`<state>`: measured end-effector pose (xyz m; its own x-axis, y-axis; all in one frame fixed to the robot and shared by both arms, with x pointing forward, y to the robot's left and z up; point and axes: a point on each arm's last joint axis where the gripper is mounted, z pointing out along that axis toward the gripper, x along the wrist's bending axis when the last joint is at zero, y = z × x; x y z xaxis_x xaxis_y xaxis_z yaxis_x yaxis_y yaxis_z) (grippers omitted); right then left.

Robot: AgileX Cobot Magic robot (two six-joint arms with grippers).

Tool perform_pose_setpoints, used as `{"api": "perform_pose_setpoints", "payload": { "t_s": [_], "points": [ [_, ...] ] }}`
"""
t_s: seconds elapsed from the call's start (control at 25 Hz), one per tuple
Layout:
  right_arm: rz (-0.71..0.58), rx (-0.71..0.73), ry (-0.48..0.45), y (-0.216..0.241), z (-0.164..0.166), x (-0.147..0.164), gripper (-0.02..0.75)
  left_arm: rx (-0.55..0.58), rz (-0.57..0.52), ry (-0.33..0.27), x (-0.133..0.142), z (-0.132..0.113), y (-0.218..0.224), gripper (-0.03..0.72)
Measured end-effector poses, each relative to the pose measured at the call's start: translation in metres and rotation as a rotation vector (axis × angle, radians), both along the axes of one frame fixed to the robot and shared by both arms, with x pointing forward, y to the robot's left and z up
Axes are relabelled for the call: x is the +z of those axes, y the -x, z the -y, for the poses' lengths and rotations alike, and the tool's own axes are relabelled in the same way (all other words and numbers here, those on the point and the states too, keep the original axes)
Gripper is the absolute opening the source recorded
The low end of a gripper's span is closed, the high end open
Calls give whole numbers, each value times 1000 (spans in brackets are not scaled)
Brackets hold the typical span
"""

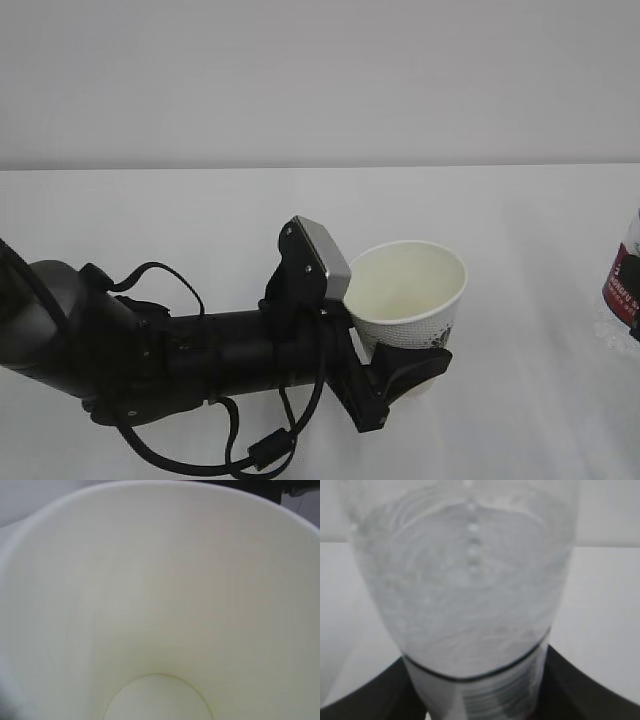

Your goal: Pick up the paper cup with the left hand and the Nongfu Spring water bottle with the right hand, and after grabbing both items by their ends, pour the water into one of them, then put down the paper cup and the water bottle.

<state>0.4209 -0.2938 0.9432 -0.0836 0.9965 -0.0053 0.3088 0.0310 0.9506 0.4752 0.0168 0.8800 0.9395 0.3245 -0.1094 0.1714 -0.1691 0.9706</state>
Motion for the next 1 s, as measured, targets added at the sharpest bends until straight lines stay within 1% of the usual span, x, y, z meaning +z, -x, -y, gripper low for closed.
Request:
{"api": "perform_pose_setpoints", "payload": {
  "t_s": [0.28, 0.4, 0.84, 1.0],
  "points": [
    [8, -9, 9, 8, 1, 10, 417, -37, 10, 10, 5, 14, 6, 548],
    [7, -13, 15, 12, 1, 14, 416, -46, 11, -7, 5, 20, 8, 548],
    [10, -21, 21, 20, 2, 20, 417, -98, 12, -6, 7, 36, 23, 548],
    [4, -26, 27, 25, 2, 23, 416, -107, 6, -49, 4, 40, 27, 548]
  ]
}}
